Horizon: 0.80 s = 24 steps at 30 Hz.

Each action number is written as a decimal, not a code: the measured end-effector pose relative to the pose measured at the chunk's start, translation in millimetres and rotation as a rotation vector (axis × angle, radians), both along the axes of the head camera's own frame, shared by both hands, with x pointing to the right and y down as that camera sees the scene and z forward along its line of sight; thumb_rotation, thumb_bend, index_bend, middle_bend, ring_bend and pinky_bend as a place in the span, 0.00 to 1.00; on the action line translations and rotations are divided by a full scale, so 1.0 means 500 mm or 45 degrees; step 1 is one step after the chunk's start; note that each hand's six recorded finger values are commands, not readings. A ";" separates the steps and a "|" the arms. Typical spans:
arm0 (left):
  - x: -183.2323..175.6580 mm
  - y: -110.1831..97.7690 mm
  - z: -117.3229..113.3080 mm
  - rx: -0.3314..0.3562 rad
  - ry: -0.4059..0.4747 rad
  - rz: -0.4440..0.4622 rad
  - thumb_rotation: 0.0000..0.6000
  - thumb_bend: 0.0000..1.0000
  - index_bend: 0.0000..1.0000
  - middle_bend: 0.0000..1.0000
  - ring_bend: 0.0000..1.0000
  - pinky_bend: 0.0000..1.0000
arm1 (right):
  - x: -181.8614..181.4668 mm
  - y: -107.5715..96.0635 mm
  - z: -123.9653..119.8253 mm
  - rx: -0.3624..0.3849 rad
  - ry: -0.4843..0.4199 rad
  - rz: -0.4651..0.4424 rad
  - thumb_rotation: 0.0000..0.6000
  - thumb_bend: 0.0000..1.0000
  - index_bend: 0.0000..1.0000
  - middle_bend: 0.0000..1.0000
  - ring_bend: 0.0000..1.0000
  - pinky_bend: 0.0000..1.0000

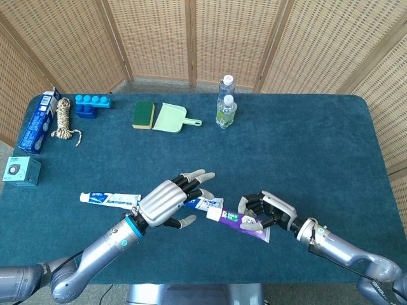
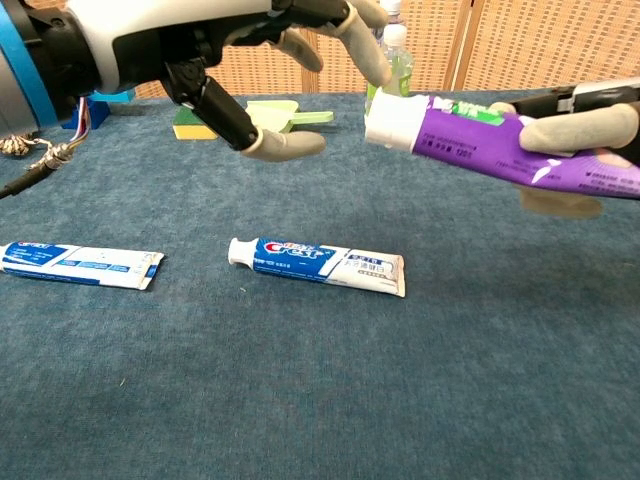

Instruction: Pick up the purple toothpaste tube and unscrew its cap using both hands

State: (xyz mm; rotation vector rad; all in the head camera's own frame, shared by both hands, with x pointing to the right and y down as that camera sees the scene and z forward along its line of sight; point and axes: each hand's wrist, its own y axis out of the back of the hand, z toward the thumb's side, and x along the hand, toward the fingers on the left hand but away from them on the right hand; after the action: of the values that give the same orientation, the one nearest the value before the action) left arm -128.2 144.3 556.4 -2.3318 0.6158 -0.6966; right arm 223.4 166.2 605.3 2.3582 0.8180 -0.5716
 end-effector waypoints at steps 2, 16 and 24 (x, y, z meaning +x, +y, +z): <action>0.003 0.001 0.001 -0.007 -0.013 0.008 1.00 0.33 0.30 0.05 0.00 0.14 | -0.002 0.000 0.003 -0.007 -0.002 0.001 1.00 0.43 0.97 0.74 0.77 0.81; 0.000 0.003 0.001 -0.025 -0.063 0.016 1.00 0.33 0.29 0.04 0.00 0.14 | -0.020 -0.005 0.032 -0.076 0.005 0.028 1.00 0.43 0.97 0.74 0.77 0.81; -0.001 0.000 0.004 -0.008 -0.069 0.015 1.00 0.33 0.28 0.04 0.00 0.14 | -0.041 0.000 0.033 -0.106 -0.037 0.013 1.00 0.43 0.97 0.74 0.77 0.82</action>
State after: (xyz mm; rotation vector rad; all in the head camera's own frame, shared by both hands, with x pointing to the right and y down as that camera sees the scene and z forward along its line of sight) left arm -128.6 144.4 558.6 -2.3127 0.5756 -0.7547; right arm 202.8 166.0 622.0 2.2803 0.7782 -0.5546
